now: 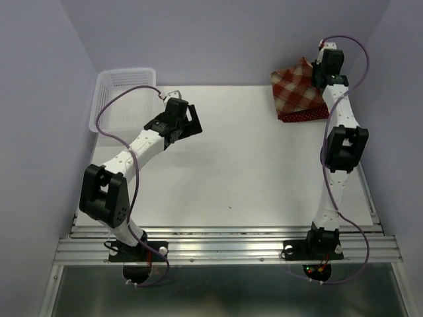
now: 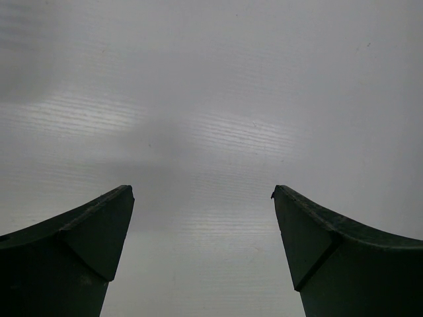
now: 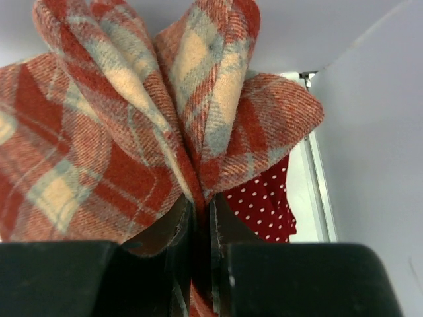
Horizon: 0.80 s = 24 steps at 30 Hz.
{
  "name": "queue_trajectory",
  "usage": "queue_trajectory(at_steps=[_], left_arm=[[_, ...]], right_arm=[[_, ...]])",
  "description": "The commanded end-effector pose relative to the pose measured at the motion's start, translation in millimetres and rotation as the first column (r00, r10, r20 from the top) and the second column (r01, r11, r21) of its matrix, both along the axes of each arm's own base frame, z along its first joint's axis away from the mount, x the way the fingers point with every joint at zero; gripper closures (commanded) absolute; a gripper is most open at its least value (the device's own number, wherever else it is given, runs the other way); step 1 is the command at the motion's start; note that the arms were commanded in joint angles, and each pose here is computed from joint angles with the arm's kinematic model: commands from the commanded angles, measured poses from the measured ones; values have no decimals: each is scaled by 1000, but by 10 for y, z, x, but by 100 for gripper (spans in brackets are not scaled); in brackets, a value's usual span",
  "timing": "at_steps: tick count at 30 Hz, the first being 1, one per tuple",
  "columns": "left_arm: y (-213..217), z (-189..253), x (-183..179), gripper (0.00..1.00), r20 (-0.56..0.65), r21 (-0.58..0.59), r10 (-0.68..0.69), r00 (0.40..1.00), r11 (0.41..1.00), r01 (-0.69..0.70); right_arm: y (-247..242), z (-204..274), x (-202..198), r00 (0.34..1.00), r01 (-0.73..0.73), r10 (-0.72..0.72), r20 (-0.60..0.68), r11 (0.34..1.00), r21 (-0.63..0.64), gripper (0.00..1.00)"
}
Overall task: Fold and stack the skirts
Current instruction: Neatly place the folded skirt to the corner
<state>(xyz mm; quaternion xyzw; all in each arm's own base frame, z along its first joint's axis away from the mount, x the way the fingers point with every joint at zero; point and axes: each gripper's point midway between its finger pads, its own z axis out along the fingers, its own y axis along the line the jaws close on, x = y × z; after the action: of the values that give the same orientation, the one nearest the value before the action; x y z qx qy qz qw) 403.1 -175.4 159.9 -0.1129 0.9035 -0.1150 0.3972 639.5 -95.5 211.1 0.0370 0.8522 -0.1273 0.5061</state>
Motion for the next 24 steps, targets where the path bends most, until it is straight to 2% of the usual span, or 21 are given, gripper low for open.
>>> queue_trajectory(at_steps=[1, 7, 10, 12, 13, 16, 17, 19, 24], left_arm=[[0, 174, 87, 2, 27, 0, 1, 1000, 1000, -1], [-27, 103, 135, 2, -8, 10, 4, 1000, 1000, -4], [-34, 97, 144, 2, -17, 13, 3, 1000, 1000, -3], [-37, 99, 160, 2, -21, 14, 3, 1000, 1000, -3], [-48, 88, 160, 2, -27, 16, 1, 1000, 1000, 0], [-56, 121, 170, 2, -28, 15, 0, 1000, 1000, 1], [-56, 129, 171, 2, -28, 15, 0, 1000, 1000, 1], [-53, 174, 173, 2, -17, 8, 1, 1000, 1000, -1], [-49, 284, 148, 2, 14, -8, -5, 1000, 1000, 5]], right_arm=[[-226, 189, 188, 994, 18, -20, 104, 999, 28, 99], [-461, -114, 227, 997, 10, -14, 74, 998, 60, 95], [-536, -177, 258, 997, 13, -17, 81, 999, 47, 88], [-589, -234, 291, 995, 36, -39, 87, 999, 35, 74], [-610, -243, 298, 995, 46, -49, 88, 998, 30, 63], [-696, -220, 307, 990, 93, -94, 102, 996, 14, 51], [-716, -193, 305, 988, 105, -106, 111, 994, 11, 30], [-730, -28, 293, 982, 114, -113, 148, 994, 5, 0], [-648, 461, 195, 967, 99, -106, 233, 994, 44, 0]])
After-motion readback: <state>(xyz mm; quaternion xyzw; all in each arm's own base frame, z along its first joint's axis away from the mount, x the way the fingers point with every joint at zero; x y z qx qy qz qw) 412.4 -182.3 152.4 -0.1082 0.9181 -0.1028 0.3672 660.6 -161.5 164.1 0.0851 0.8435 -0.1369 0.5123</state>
